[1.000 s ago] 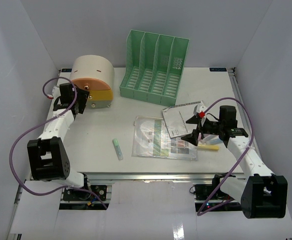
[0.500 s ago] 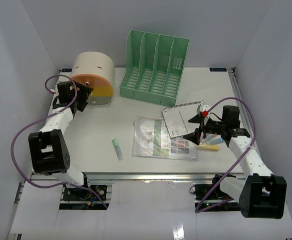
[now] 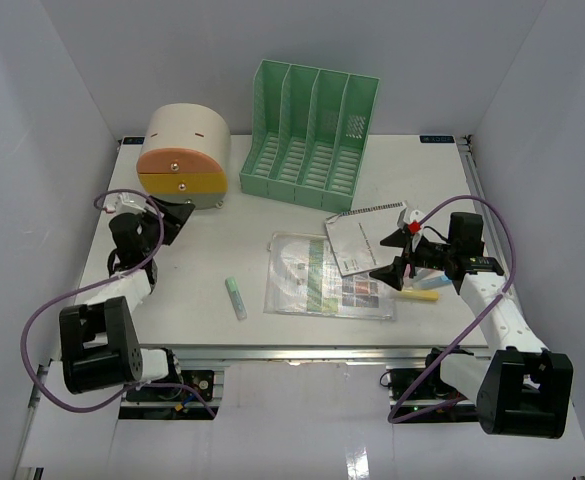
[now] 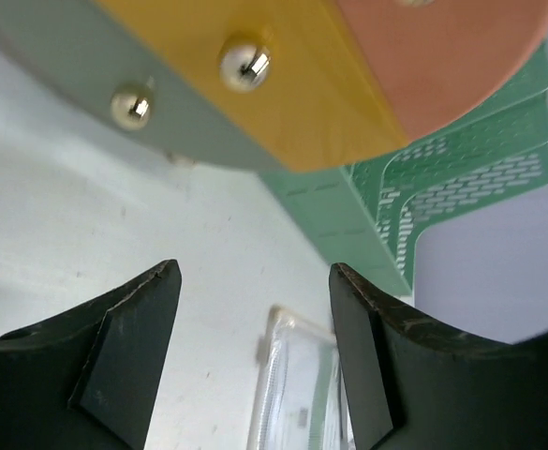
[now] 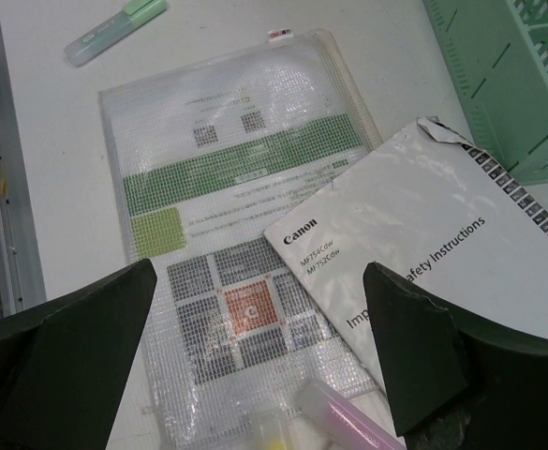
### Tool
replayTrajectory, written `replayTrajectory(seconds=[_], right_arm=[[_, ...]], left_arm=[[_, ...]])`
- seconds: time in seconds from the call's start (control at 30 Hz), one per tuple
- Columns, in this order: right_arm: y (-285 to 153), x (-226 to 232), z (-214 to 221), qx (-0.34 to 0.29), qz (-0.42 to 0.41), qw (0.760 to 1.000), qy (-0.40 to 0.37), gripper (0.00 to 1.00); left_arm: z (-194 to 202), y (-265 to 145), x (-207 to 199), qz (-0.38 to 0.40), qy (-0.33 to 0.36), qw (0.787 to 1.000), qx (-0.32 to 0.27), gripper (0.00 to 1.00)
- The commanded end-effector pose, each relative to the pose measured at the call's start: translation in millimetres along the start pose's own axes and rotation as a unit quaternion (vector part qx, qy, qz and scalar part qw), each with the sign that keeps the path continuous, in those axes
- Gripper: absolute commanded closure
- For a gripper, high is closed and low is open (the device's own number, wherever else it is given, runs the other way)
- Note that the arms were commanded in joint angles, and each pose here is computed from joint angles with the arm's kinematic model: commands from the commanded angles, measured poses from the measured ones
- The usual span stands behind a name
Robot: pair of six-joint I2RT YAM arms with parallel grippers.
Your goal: Organize the desk
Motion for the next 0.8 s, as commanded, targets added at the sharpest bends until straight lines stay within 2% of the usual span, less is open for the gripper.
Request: replayTrajectory(seconds=[0.0,0.1,0.17,0.27,0.43,0.57,0.77], right_arm=[[-2,1,-9,-0.012,-0.007,1.0,-0.016,0.02],[-3,0,-8,-0.011,-0.004,1.0,-0.018,0.02],[-3,0,-8,-0.011,-0.004,1.0,-0.017,0.02],[-3,0,-7,-0.011,-0.004,1.0,-0.016,0.02],[-4,-1,-7,-0.01,-0.004,1.0,-0.016,0.02],[-3,-2,-5,-0.007,-0.003,1.0,-0.012,0.02],[-3,-4,-3,-0.004,0.0,1.0,-0.009,0.02]], left_arm=[[16,3,12,0.055,-0.04,0.997,0.022,0.4],[16,12,19,0.083,-0.069,0.994,0.018,0.52],[15,21,25,0.09,-0.087,0.992,0.023,0.54],[11,35,35,0.083,-0.099,0.991,0.026,0.54],[0,61,50,0.054,-0.081,0.995,0.023,0.46],[-8,75,56,0.052,-0.077,0.996,0.017,0.44],[-11,93,70,0.024,-0.1,0.994,0.024,0.46]])
Point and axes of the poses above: each gripper's point midway between its finger pads, its own y axis out along the fingers, its own x axis along the line the jaws close on, z = x × y, the point moved 7 cm from there along -y, back along the fingers
